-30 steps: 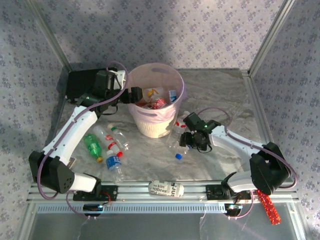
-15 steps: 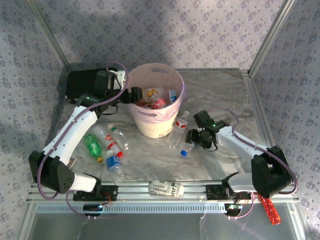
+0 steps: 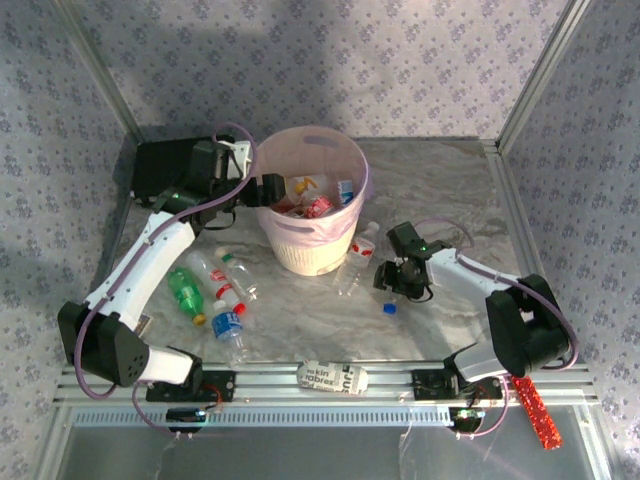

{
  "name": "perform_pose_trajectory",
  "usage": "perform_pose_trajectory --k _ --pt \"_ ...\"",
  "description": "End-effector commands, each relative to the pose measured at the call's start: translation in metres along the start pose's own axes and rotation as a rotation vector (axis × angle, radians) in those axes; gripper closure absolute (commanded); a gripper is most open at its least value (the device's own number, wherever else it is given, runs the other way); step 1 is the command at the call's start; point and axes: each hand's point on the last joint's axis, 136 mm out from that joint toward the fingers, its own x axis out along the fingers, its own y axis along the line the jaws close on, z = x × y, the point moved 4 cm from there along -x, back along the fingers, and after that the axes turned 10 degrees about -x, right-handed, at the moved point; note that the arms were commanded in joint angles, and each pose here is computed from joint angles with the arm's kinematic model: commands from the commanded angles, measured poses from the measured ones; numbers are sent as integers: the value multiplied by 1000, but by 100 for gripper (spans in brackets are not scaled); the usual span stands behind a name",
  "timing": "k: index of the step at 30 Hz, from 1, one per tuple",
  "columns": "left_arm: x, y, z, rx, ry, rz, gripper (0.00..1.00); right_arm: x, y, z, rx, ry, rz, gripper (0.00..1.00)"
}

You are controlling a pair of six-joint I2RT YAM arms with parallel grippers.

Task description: Put the plastic bottles in the bin

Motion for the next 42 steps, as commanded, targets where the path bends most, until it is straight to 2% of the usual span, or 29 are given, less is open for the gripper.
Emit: perform_pose_trajectory --k 1,6,12,21,25,29,34,38,42 --pt "5 -1 -7 4 42 -17 12 10 -15 -10 0 55 -67 37" --pt "2 -2 -5 9 29 -19 12 4 -16 -6 5 49 -78 44" --pt "0 -2 -5 20 25 -18 12 -28 -19 -1 -10 5 -78 45" --pt "2 -3 -5 24 26 -28 12 -109 -12 15 -28 -129 -16 46" --pt "2 -4 -4 25 25 -32 12 -174 -1 39 -81 -267 -6 46" --pt "3 -5 -4 20 27 -41 12 -247 18 70 -145 -450 18 46" --pt "6 -5 -5 18 35 -46 12 -300 51 106 -242 -598 59 46" --pt "10 -4 -5 11 38 -45 12 -315 99 138 -325 -666 144 46" --pt "13 -5 -5 7 43 -48 12 -310 158 160 -418 -678 217 46"
